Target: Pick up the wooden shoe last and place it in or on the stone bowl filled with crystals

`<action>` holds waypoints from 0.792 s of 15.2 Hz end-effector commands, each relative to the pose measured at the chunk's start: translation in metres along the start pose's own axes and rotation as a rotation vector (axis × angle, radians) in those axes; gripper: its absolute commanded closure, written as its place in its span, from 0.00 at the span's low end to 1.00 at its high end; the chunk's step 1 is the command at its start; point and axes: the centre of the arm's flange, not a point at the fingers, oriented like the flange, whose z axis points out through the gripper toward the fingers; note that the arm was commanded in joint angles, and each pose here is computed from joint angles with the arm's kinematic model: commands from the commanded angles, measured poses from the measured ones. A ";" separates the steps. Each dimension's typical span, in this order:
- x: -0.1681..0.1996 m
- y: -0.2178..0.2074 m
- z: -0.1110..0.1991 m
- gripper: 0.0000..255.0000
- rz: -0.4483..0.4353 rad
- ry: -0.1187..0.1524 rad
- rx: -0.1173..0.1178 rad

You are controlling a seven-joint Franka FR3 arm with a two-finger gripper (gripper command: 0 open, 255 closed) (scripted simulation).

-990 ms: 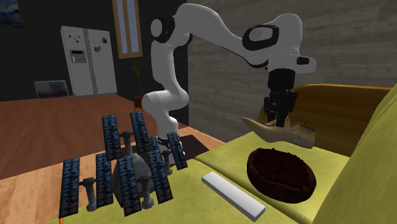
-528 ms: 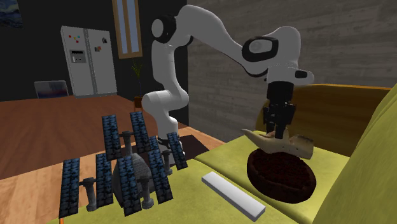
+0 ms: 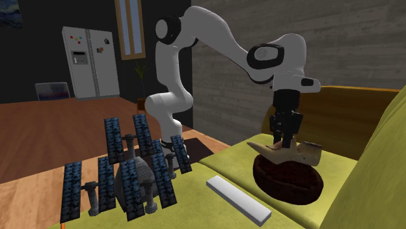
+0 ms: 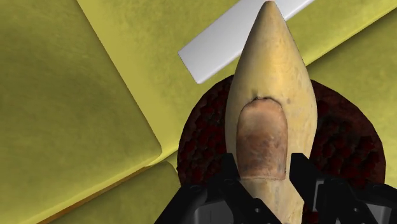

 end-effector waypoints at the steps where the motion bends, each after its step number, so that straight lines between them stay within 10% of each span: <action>1: 0.003 -0.005 0.010 1.00 -0.009 -0.009 0.018; 5: 0.003 -0.005 0.010 1.00 -0.009 -0.009 0.018; 6: -0.001 -0.005 0.011 0.00 -0.010 -0.009 0.018; 12: 0.003 -0.005 -0.003 0.00 -0.009 -0.009 0.018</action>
